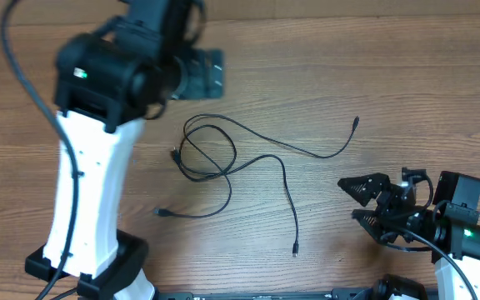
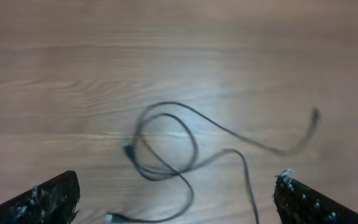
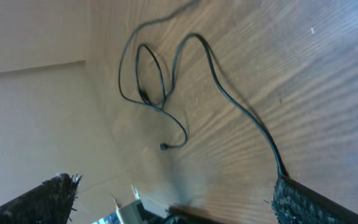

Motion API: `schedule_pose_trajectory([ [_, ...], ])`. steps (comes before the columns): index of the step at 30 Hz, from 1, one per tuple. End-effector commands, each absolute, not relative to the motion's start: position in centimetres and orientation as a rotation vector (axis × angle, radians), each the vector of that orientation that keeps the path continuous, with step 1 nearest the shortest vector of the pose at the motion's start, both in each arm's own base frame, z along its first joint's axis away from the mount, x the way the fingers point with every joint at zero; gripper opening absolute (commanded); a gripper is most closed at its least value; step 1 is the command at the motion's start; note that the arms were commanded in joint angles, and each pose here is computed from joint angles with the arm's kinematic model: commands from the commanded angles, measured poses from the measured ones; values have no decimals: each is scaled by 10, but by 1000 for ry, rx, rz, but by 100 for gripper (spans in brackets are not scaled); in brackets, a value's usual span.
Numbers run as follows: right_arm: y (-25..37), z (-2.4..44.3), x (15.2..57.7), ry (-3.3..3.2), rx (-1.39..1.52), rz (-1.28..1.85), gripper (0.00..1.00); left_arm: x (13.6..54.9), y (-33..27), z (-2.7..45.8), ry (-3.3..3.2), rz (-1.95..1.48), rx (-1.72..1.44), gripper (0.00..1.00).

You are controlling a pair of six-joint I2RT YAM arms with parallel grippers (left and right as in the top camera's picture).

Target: Untangle cables

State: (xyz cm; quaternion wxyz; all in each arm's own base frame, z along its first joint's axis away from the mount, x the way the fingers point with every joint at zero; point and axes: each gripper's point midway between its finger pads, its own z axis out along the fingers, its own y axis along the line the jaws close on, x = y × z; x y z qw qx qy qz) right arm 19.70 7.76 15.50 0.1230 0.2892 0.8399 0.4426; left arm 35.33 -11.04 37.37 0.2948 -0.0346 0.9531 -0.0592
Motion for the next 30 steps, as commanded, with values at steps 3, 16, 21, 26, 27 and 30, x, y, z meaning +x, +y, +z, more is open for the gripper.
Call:
schedule_pose_trajectory([
  [3, 79, 170, 212, 2367, 716, 1324, 100, 353, -71, 382, 2508, -174, -261, 100],
  [16, 106, 214, 236, 2209, 333, 1417, 100, 300, -24, 373, 2523, 9, -367, 100],
  [21, 133, 212, 251, 2217, 144, 1279, 100, 276, -6, 359, 2535, 109, -466, 99],
  [26, 162, 195, 261, 2270, 50, 1165, 100, 249, 10, 351, 2518, 190, -522, 100],
  [27, 169, 190, 262, 2285, 31, 1158, 100, 244, 15, 351, 2504, 207, -549, 100],
  [30, 189, 179, 263, 2337, -29, 1136, 100, 229, 26, 348, 2471, 225, -640, 100],
])
